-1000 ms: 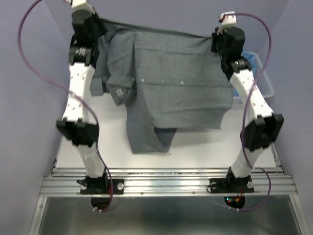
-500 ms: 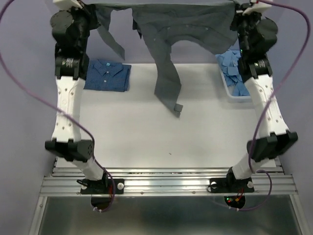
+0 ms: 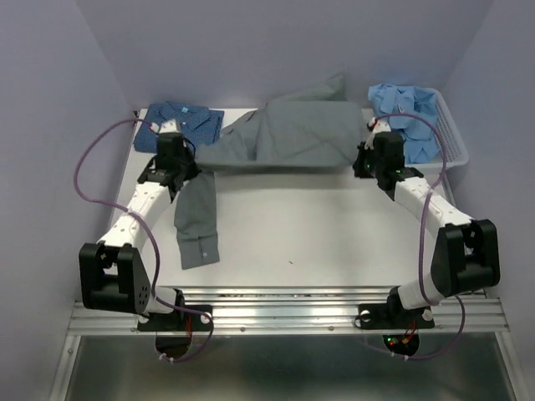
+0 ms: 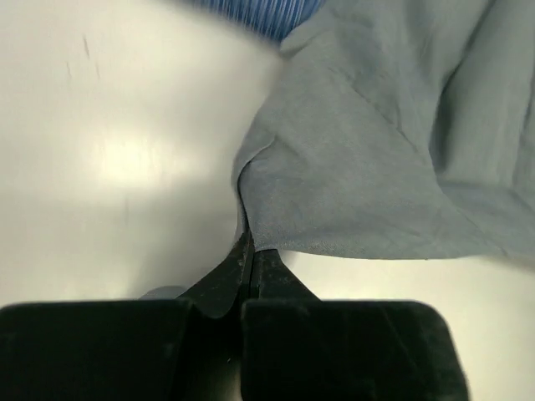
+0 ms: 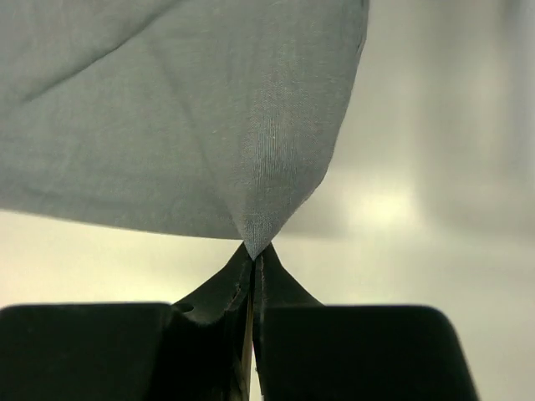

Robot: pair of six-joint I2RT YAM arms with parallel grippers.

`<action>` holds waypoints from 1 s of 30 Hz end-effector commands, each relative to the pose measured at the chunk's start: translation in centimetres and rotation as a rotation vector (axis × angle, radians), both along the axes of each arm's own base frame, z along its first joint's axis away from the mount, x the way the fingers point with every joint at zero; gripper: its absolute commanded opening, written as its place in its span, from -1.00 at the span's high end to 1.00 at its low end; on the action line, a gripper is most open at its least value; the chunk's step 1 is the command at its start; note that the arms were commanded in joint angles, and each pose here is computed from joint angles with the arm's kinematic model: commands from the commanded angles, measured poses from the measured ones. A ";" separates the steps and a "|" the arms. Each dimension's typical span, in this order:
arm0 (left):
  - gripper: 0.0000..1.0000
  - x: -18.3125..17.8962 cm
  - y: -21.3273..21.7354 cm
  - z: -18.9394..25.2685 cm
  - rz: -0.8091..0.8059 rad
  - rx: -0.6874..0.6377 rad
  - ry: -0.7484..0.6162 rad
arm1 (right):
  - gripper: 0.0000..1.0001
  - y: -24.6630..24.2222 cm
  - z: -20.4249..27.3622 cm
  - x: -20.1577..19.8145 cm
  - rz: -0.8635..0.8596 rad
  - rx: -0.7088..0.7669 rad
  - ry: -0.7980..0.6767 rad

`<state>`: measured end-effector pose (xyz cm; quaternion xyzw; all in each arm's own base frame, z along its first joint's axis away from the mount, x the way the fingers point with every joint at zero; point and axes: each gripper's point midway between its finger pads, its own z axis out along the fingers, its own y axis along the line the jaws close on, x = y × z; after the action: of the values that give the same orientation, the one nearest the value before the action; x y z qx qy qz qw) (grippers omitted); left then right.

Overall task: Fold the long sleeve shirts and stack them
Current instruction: Flatten the shirt out

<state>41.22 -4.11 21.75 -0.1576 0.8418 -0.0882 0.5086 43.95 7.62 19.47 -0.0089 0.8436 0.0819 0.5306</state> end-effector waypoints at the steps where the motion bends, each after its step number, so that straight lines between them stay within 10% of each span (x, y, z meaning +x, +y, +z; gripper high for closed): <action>1: 1.00 -3.8 -1.2 -1.8 0.085 0.001 0.108 | 0.99 0.0 -4.7 -5.6 -0.119 0.071 0.271; 16: 0.95 -15.2 -1.4 -15.2 0.060 0.076 0.737 | 0.86 -4.1 -15.9 -17.1 -0.437 -0.053 0.837; 20: -0.14 -17.8 -3.6 -14.1 -0.060 -0.008 0.769 | 0.07 -4.1 -15.8 -19.4 -0.468 -0.038 0.905; 21: -0.80 -18.2 -3.9 -13.6 -0.092 -0.015 0.772 | -0.63 -4.2 -15.6 -20.0 -0.455 -0.052 0.926; 22: -0.97 -18.2 -4.2 -12.9 -0.104 -0.027 0.765 | -0.99 -4.3 -15.1 -19.9 -0.450 -0.062 0.918; 30: -0.97 -10.5 -3.8 -0.9 -0.100 0.048 0.351 | -1.00 -0.4 0.1 -9.2 -0.130 0.109 0.260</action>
<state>26.32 -8.35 14.66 -0.1367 0.9606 -0.0679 0.2321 28.91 4.69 10.95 0.1398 0.9618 -0.0003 0.2354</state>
